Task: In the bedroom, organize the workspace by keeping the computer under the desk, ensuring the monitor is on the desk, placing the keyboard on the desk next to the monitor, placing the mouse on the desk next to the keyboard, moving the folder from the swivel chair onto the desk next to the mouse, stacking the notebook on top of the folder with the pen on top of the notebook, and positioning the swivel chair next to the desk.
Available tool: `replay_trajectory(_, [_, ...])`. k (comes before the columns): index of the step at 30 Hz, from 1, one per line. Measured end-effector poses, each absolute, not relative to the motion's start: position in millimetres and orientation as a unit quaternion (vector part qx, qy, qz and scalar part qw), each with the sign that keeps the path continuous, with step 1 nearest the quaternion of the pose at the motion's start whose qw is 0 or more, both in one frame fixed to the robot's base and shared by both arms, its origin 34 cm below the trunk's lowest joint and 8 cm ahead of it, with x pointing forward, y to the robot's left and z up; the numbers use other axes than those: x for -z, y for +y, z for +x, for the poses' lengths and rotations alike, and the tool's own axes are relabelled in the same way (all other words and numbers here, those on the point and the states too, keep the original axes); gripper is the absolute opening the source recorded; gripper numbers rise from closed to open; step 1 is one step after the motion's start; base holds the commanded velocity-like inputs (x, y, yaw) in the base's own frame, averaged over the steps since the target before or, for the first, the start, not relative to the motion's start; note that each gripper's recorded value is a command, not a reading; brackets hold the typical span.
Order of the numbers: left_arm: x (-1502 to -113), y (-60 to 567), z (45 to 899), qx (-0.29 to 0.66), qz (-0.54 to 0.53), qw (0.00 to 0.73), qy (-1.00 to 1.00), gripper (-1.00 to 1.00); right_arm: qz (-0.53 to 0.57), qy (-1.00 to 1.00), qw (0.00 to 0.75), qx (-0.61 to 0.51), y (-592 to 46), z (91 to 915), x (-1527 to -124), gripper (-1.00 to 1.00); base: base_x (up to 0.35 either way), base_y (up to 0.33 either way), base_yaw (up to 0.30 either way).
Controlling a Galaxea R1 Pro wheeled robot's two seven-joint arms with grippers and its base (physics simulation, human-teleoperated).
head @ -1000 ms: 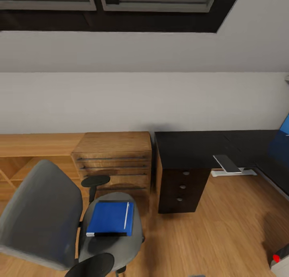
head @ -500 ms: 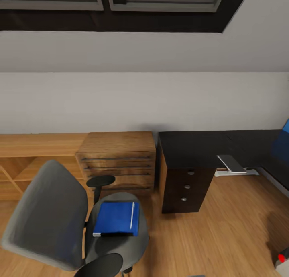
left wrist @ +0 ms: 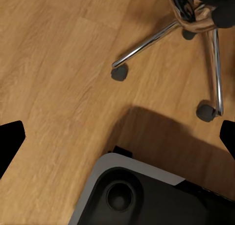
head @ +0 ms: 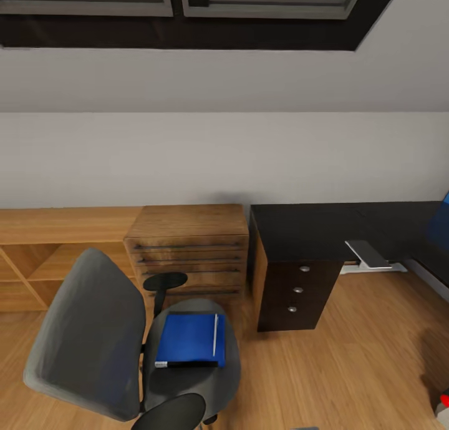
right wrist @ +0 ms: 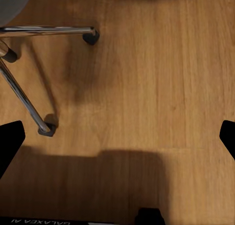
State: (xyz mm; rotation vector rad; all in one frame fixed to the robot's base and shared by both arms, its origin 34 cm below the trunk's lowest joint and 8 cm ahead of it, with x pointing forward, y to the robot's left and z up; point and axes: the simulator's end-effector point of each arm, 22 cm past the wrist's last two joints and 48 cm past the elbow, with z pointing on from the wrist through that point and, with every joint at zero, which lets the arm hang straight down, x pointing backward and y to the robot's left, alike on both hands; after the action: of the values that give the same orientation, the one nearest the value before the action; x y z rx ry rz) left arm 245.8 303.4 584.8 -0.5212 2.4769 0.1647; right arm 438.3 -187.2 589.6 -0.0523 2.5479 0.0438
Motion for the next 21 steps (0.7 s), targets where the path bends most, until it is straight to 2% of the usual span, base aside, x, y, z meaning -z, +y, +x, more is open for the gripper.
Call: replay_trajectory(21, [-585.3,311.3,245.7,-0.067,-0.194,0.299,0.932,1.0,-0.02,0.955,0.294,-0.016,-188.8,440.3,-590.3,1.0,0.0,0.002,0.0])
